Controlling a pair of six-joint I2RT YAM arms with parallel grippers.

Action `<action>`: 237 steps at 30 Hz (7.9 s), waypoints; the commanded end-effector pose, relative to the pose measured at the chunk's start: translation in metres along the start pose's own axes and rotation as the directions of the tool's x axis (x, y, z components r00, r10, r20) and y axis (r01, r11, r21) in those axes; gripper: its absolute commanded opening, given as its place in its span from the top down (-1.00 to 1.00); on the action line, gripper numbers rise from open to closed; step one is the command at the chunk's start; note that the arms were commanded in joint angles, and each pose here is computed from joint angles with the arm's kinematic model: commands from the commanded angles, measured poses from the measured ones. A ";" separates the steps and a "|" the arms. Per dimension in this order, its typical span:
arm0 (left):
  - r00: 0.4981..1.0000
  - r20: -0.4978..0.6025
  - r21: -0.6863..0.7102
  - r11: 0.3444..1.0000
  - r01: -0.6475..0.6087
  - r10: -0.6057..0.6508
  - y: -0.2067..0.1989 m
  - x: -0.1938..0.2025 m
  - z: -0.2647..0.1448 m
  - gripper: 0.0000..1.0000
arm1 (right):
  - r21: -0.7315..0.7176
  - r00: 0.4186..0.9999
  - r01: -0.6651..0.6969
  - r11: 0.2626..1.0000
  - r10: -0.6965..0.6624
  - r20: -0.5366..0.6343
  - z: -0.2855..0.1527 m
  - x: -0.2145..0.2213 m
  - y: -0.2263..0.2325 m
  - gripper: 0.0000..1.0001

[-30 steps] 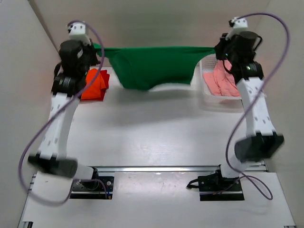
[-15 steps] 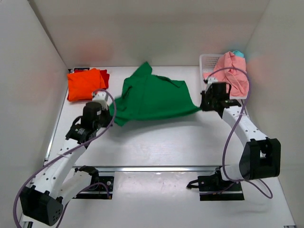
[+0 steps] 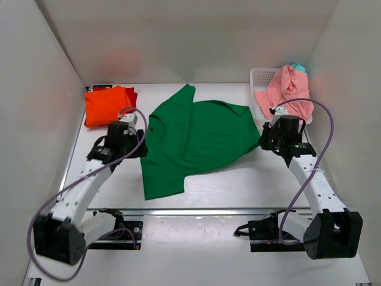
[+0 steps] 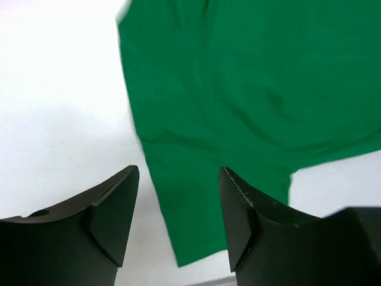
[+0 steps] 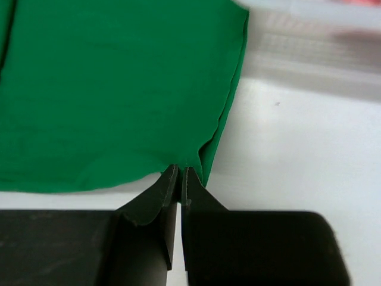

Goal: Fold and stack the t-shirts
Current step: Flatten out the tshirt, then fold the flattened tshirt in 1/3 of the way

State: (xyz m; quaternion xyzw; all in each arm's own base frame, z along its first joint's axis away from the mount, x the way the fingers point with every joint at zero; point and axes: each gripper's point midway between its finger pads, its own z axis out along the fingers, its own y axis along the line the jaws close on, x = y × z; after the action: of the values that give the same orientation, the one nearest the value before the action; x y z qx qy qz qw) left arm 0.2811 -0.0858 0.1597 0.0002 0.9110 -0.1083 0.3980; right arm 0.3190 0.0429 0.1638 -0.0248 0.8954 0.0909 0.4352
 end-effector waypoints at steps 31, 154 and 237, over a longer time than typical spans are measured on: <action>0.979 0.206 -0.117 0.993 0.011 0.013 0.009 -0.087 -0.095 1.00 | -0.078 0.954 -0.057 0.995 0.077 0.289 -0.097 -0.087 0.016 1.00; 0.978 -0.023 -0.203 0.959 0.200 -0.208 0.073 -0.022 0.072 -0.01 | 0.033 0.981 -0.192 0.981 0.192 -0.011 0.043 0.020 -0.006 0.08; 0.884 -0.465 -0.177 0.983 -0.048 -0.041 0.033 0.124 0.095 0.41 | -0.145 0.980 -0.168 0.975 0.150 -0.129 0.046 0.050 0.058 0.32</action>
State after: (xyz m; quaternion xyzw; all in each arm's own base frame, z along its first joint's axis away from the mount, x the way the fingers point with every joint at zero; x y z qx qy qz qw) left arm 0.2755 -0.0766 0.0121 -0.0190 0.9837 -0.0176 0.1778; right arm 0.3031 0.1082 0.0872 0.0159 0.9206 0.1880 0.3419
